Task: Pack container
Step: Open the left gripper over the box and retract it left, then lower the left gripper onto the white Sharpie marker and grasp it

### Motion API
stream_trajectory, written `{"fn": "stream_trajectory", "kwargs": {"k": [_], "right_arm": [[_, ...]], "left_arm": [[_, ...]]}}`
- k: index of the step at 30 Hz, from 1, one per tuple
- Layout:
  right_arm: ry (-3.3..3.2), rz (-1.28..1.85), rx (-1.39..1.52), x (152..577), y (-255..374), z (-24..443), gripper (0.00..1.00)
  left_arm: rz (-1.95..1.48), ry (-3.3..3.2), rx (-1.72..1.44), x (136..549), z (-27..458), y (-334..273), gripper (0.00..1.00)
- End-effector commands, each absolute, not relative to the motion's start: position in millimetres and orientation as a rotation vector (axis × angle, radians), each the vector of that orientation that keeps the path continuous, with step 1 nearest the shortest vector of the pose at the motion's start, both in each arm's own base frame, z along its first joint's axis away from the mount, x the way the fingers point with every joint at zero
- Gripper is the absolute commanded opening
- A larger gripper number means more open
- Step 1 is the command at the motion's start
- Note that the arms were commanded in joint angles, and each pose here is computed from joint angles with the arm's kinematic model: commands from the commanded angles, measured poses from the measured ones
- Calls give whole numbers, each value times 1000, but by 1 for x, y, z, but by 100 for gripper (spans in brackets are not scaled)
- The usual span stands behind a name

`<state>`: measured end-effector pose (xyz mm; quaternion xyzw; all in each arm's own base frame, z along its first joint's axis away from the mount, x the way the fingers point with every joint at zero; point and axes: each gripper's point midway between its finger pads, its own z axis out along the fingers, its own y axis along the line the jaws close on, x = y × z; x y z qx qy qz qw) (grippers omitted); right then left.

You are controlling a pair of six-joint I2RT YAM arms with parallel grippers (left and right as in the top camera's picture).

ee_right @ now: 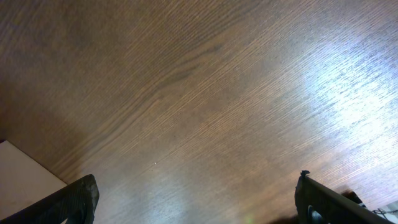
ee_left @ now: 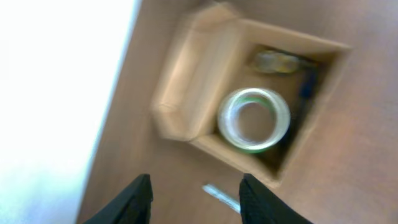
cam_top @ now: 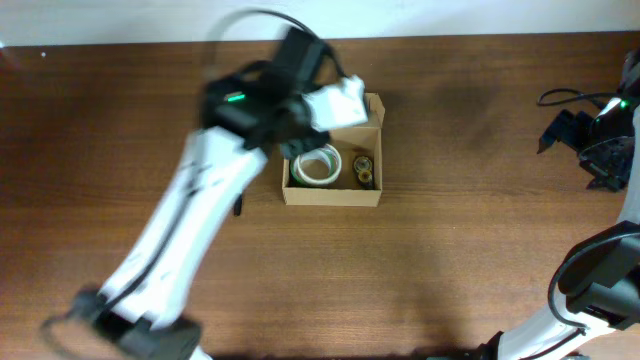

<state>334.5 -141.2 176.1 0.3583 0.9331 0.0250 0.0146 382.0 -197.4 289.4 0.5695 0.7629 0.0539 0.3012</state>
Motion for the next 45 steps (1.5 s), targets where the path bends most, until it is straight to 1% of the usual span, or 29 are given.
{"fn": "stream_trajectory", "kwargs": {"k": [1, 3, 5, 7, 9, 10, 12, 14, 17, 19, 24, 32, 36, 45], "right_arm": [[2894, 90, 1109, 333, -140, 180, 99], [2894, 90, 1109, 333, -140, 180, 99], [2894, 90, 1109, 333, -140, 180, 99], [2894, 90, 1109, 333, -140, 180, 99], [2894, 90, 1109, 333, -140, 180, 99], [2894, 90, 1109, 333, -140, 180, 99], [2894, 90, 1109, 333, -140, 180, 99], [2894, 90, 1109, 333, -140, 180, 99], [2894, 90, 1109, 333, -140, 180, 99], [2894, 90, 1109, 333, -140, 180, 99], [2894, 90, 1109, 333, -140, 180, 99], [2894, 90, 1109, 333, -140, 180, 99], [2894, 90, 1109, 333, -140, 180, 99], [2894, 90, 1109, 333, -140, 180, 99]], "left_arm": [[205, 2147, 1220, 386, 297, -129, 47], [211, 2212, 974, 391, 292, -89, 47], [176, 2308, 648, 392, 274, -48, 46], [121, 2450, 316, 383, 234, -10, 45], [77, 2574, 129, 371, 190, 9, 45], [36, 2621, 106, 367, 168, 9, 45], [-8, 2699, 115, 366, 130, 5, 45], [-9, 2762, 141, 367, 106, 0, 45], [-12, 2841, 188, 370, 71, -11, 46], [-16, 2865, 205, 370, 59, -15, 46], [-26, 2875, 219, 377, 42, -20, 46], [-54, 2831, 286, 391, 32, -41, 46], [-59, 2845, 317, 390, 23, -51, 46], [-57, 2909, 305, 382, 5, -49, 47]]}}
